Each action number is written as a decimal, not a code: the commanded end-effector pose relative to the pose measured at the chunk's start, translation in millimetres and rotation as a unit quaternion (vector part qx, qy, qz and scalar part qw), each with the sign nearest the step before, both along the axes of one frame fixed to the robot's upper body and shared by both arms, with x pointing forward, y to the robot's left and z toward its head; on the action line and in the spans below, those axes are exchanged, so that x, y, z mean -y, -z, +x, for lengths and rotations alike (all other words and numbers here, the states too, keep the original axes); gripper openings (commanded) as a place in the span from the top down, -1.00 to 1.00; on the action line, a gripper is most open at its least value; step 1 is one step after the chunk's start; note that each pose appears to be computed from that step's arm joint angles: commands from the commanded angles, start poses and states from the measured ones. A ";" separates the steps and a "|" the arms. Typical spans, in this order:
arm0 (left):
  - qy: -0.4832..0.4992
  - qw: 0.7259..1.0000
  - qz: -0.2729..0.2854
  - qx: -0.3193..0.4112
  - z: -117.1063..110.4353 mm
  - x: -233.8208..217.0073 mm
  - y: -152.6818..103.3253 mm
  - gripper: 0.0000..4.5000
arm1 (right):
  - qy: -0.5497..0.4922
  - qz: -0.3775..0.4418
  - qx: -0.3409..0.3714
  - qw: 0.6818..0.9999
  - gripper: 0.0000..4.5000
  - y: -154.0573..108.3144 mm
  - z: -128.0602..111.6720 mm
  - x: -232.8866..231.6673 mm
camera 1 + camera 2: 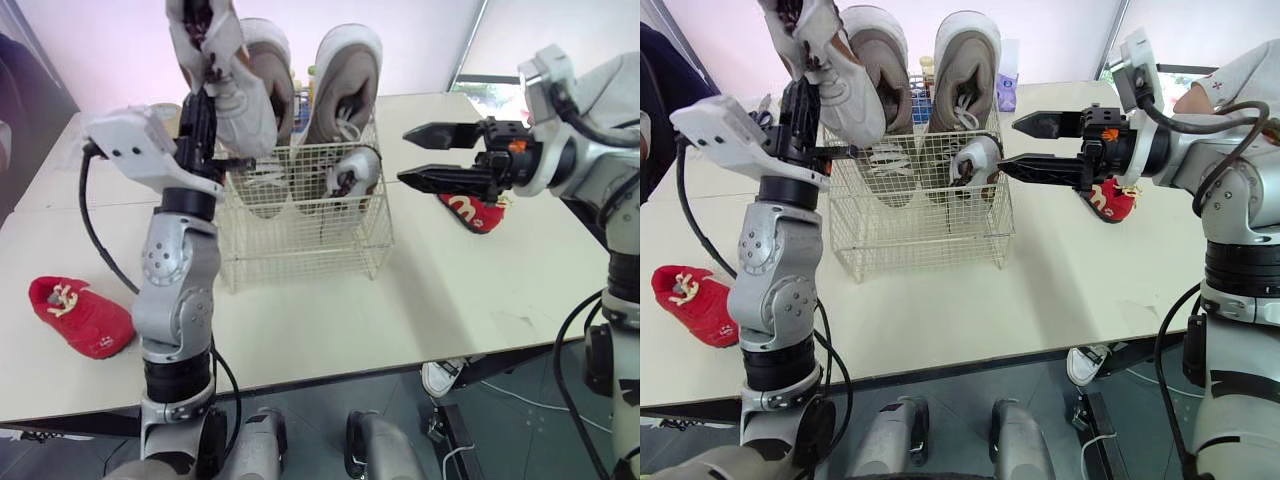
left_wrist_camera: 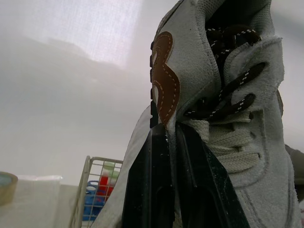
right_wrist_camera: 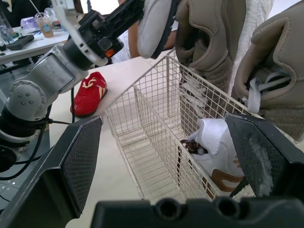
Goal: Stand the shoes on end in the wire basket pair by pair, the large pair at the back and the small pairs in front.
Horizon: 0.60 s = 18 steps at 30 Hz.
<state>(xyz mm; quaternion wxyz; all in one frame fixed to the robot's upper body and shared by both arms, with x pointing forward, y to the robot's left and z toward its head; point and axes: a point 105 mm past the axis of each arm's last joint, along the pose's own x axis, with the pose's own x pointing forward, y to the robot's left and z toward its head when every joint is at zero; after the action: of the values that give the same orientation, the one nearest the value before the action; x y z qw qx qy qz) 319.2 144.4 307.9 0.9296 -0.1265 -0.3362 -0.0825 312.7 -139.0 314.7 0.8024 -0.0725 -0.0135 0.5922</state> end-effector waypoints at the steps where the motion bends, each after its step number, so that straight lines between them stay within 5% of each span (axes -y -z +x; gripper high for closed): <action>1: 0.005 0.999 0.034 0.022 -12.5 8.9 -6.1 0.96 | -0.010 0.012 0.026 1.000 -1.00 -11.4 -1.1 -3.4; 8: 0.004 0.999 0.050 0.003 -2.0 10.5 14.7 0.96 | -0.021 0.019 0.028 0.999 -1.00 -12.4 3.7 -11.4; 18: -0.072 0.984 0.163 0.002 22.8 24.3 56.3 0.96 | -0.015 0.061 0.028 0.998 -1.00 -21.5 7.0 -20.1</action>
<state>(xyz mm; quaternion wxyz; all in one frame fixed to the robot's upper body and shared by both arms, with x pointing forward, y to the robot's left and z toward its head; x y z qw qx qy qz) 339.8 126.2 258.9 0.9411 0.0246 -0.3302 -0.0690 328.0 -119.4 317.7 0.7992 -0.0400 -0.0343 0.5987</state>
